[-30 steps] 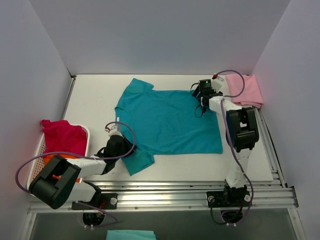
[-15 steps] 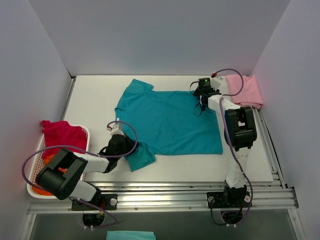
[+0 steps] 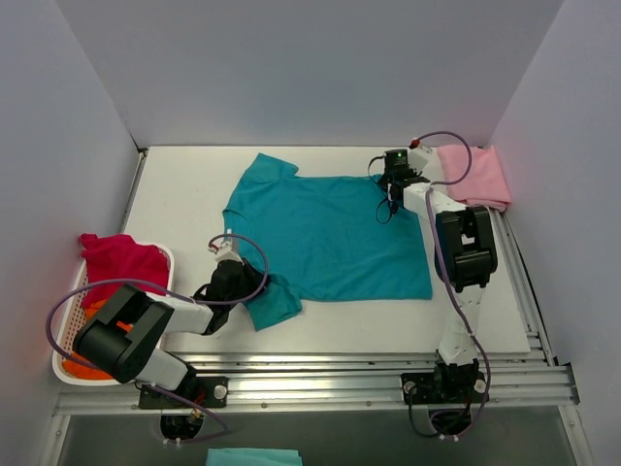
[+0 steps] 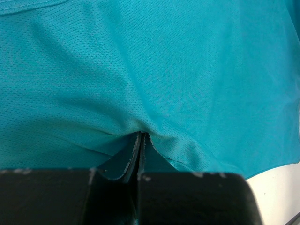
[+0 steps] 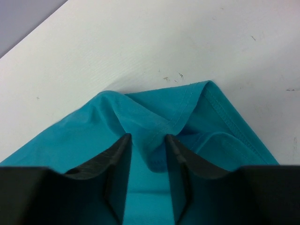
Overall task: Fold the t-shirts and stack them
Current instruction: Flatten the tshirt out
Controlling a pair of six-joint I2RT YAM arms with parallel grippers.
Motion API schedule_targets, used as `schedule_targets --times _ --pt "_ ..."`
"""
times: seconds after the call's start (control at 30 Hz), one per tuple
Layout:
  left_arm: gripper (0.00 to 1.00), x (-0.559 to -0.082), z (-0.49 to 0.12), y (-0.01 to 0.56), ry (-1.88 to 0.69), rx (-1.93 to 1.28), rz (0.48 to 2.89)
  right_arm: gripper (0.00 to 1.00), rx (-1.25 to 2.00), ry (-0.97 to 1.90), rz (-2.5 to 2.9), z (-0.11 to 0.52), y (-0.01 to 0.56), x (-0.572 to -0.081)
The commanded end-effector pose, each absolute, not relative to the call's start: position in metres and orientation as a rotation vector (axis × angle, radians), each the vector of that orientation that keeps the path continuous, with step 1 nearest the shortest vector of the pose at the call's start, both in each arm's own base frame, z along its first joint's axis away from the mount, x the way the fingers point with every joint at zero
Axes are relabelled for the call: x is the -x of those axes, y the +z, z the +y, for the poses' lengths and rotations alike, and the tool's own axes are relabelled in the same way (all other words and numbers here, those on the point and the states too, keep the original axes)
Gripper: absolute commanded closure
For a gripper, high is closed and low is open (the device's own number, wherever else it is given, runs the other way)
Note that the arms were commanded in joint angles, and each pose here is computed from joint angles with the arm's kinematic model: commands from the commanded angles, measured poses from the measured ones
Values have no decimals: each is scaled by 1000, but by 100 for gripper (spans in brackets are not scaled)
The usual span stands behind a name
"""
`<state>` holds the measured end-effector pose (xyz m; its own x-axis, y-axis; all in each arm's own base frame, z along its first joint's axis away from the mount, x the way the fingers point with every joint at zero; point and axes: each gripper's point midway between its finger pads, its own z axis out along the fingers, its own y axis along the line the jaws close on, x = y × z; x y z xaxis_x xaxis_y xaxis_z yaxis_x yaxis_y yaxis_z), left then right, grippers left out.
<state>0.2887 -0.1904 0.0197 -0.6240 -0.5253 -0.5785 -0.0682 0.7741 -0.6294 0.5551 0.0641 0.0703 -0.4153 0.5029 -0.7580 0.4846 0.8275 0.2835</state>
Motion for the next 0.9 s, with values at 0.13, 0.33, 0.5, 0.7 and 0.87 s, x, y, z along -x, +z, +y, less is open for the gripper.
schedule_targets --times 0.13,0.33,0.5,0.7,0.87 --pt "98 -280 -181 -3 -652 443 2247 100 -750 -13 2073 56 60 -565" --pt "98 -280 -178 -2 -646 447 2244 100 -756 -23 2071 52 54 -570" --pt "98 -279 -177 -3 -640 447 2251 100 -784 -50 2033 33 66 -586" --pt "98 -279 -174 -2 -623 446 2253 100 -818 -75 1976 3 82 -622" --pt "98 -280 -172 -6 -607 447 2264 100 -817 -57 1958 -5 68 -654"
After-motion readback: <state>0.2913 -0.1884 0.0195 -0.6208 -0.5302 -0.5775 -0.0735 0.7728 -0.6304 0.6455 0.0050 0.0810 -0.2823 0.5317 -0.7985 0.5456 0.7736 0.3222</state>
